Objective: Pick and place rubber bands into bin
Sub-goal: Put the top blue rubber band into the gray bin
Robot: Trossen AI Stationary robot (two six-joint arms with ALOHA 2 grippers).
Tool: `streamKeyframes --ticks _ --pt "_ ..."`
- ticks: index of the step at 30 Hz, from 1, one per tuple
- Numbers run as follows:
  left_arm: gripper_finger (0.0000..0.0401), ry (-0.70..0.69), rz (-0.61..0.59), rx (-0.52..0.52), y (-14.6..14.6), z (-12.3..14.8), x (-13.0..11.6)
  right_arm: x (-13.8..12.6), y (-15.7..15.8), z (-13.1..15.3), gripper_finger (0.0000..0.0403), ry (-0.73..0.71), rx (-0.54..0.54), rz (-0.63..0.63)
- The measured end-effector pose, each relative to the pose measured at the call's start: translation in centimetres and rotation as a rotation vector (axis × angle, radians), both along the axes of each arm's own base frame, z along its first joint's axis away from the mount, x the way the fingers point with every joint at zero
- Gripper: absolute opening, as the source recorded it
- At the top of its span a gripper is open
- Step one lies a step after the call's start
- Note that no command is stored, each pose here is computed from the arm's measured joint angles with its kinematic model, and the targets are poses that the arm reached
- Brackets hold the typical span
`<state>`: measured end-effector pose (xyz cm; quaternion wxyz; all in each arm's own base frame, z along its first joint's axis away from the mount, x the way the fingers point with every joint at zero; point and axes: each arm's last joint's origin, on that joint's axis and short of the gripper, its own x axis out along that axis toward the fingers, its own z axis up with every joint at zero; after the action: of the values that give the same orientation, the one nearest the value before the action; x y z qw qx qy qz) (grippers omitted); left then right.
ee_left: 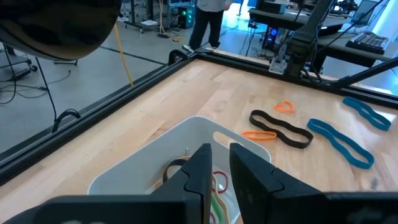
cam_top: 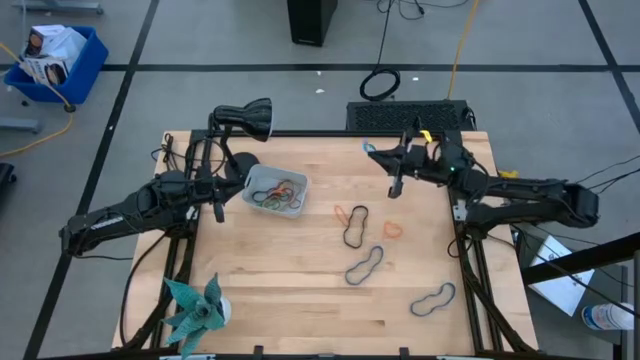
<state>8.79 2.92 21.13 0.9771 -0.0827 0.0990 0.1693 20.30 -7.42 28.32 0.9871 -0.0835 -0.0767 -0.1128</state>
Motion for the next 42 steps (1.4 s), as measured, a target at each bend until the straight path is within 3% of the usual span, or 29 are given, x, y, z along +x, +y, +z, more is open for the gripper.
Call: streamKeyframes --ticks 12,19,24,32,42 --pt "0.0063 0.000 0.000 0.000 0.0 0.0 0.0 7.6 -0.9 4.1 0.0000 0.183 -0.021 0.090" --pt "0.0063 0.001 0.000 -0.001 0.0 0.0 0.0 13.1 -1.1 3.7 0.0000 0.259 -0.026 0.136" --pt "0.0063 0.000 0.000 -0.001 0.0 0.0 0.0 16.3 -1.2 1.1 0.0000 0.334 -0.004 0.157" --pt "0.0063 0.003 -0.001 0.004 0.0 0.0 0.0 19.6 -1.7 -5.7 0.0000 0.453 0.068 0.171" --pt "0.0063 0.003 -0.002 0.007 0.0 0.0 0.0 21.1 -2.1 -10.8 0.0000 0.537 0.123 0.169"
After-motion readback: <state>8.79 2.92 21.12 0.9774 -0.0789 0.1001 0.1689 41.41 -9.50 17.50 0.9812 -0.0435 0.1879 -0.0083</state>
